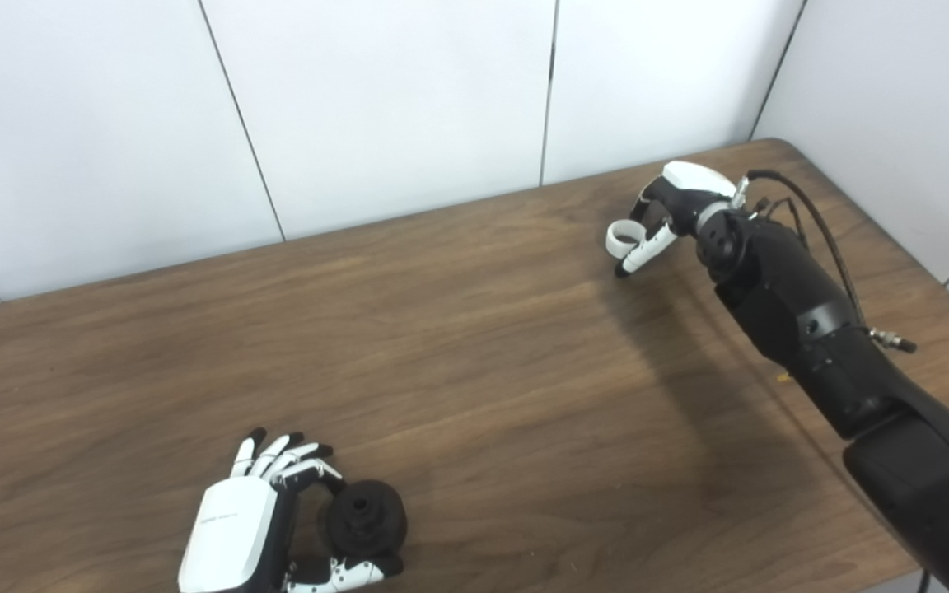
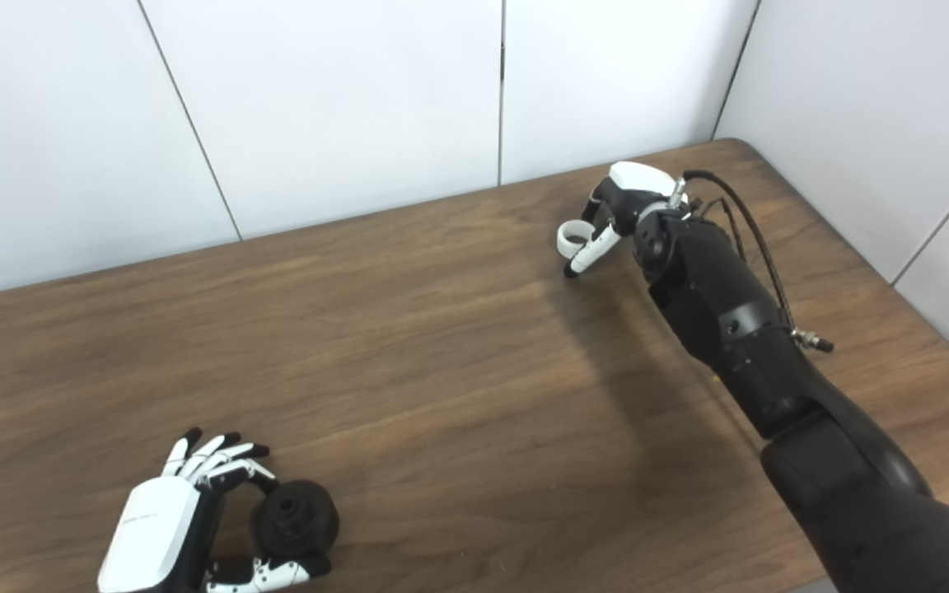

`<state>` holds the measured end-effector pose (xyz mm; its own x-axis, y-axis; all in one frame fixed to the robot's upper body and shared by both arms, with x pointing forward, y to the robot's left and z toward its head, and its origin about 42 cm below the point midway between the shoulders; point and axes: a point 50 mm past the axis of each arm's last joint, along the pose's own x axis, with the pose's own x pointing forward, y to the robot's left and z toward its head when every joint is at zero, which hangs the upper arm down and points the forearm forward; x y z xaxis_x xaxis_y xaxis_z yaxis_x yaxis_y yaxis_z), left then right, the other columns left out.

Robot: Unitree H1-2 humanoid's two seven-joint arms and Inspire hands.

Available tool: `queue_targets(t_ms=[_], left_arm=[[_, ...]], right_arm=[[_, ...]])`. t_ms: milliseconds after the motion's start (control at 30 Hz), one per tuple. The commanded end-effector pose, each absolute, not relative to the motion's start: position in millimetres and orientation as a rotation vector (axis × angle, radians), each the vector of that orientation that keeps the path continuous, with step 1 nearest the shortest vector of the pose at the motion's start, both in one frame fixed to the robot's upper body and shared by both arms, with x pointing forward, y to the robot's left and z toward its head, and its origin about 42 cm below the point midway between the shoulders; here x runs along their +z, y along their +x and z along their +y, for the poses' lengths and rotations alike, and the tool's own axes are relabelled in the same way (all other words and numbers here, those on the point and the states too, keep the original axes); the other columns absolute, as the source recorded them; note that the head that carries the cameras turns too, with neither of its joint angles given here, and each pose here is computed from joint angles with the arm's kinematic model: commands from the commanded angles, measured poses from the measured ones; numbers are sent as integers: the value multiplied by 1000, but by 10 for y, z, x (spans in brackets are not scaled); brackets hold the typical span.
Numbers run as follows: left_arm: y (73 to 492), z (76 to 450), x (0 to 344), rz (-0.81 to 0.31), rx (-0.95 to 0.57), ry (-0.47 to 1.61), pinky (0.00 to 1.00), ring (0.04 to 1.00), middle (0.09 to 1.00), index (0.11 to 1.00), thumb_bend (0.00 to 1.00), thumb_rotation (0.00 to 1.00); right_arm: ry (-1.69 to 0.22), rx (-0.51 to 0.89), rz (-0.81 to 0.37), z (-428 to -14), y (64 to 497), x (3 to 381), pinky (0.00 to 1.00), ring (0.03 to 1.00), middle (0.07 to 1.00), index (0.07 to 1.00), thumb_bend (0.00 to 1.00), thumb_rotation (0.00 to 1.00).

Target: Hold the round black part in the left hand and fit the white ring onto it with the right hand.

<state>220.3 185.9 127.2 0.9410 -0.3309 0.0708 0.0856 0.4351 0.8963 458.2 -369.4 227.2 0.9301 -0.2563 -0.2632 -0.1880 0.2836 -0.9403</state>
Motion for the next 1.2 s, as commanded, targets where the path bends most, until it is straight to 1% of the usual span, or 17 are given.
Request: queue_targets(t_ms=[0,367,667,1167], left_arm=[[2186,1842,1318,-274,-272,1114,1000,886,777,484,524,52],[2192,1840,1310,-273,-269,1115,1000,892,777,484,524,52],[2204,1833,1297,-286,-266,1107,1000,878,767,483,524,52],[2212,1822,1300,-281,-265,1103,1000,881,771,484,524,52]], right_arm=[[-1305,-92,323,-3657,4678,2587,1000,1000,898,633,816,268],[-1301,-97,316,-3651,4690,2616,1000,1000,898,635,819,264],[-1307,-98,315,-3646,4706,2652,1000,1000,910,642,818,268],[-1308,-93,316,-3650,4711,2653,1000,1000,901,630,815,257]])
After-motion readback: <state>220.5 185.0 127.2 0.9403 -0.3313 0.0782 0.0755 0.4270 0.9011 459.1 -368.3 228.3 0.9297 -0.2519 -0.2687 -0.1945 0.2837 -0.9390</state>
